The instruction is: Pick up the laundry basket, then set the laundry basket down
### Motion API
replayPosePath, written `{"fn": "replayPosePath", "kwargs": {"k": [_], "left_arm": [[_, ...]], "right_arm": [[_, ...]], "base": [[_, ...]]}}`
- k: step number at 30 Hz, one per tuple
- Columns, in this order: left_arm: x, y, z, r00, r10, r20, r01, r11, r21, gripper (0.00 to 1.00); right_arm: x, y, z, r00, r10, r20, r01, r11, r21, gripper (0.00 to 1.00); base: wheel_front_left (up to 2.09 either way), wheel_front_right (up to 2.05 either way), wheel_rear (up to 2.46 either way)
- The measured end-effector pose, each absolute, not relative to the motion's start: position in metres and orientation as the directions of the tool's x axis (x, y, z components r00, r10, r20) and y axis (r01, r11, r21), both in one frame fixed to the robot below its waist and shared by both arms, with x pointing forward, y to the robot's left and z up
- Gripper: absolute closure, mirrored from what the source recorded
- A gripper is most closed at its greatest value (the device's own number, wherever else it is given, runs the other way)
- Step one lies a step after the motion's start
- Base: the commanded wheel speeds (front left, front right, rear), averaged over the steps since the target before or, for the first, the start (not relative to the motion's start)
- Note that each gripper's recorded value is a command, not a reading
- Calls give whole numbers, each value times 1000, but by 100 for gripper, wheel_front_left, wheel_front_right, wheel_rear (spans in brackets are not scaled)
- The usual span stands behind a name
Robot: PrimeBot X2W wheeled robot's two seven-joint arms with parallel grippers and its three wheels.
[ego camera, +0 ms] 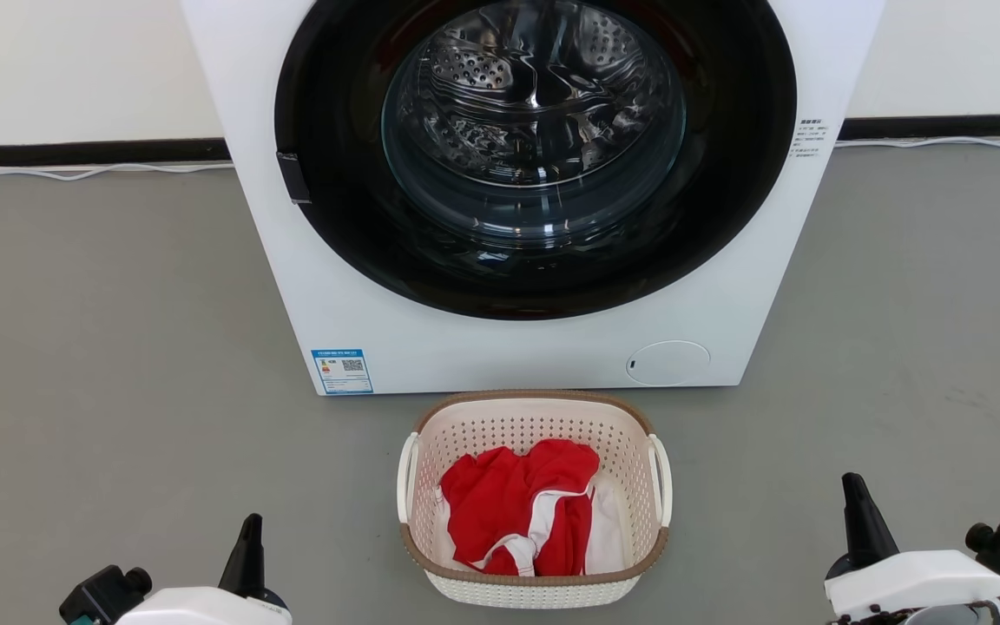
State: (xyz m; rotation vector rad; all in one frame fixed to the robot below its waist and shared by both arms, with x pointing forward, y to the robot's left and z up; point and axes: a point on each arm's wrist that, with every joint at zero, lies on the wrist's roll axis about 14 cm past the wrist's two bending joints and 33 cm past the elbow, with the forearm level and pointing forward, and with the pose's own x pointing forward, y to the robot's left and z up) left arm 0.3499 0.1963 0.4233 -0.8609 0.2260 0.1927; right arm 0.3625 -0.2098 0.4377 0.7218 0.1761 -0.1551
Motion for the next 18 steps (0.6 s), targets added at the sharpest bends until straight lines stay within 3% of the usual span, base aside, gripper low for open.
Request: {"fn": "replayPosePath", "kwargs": {"k": [18], "left_arm": [[355, 195, 432, 965, 53, -258, -252, 476, -843, 100]], "right_arm": [[366, -210, 446, 977, -77, -197, 206, 563, 800, 100]], "base": [[0, 0, 0]]}}
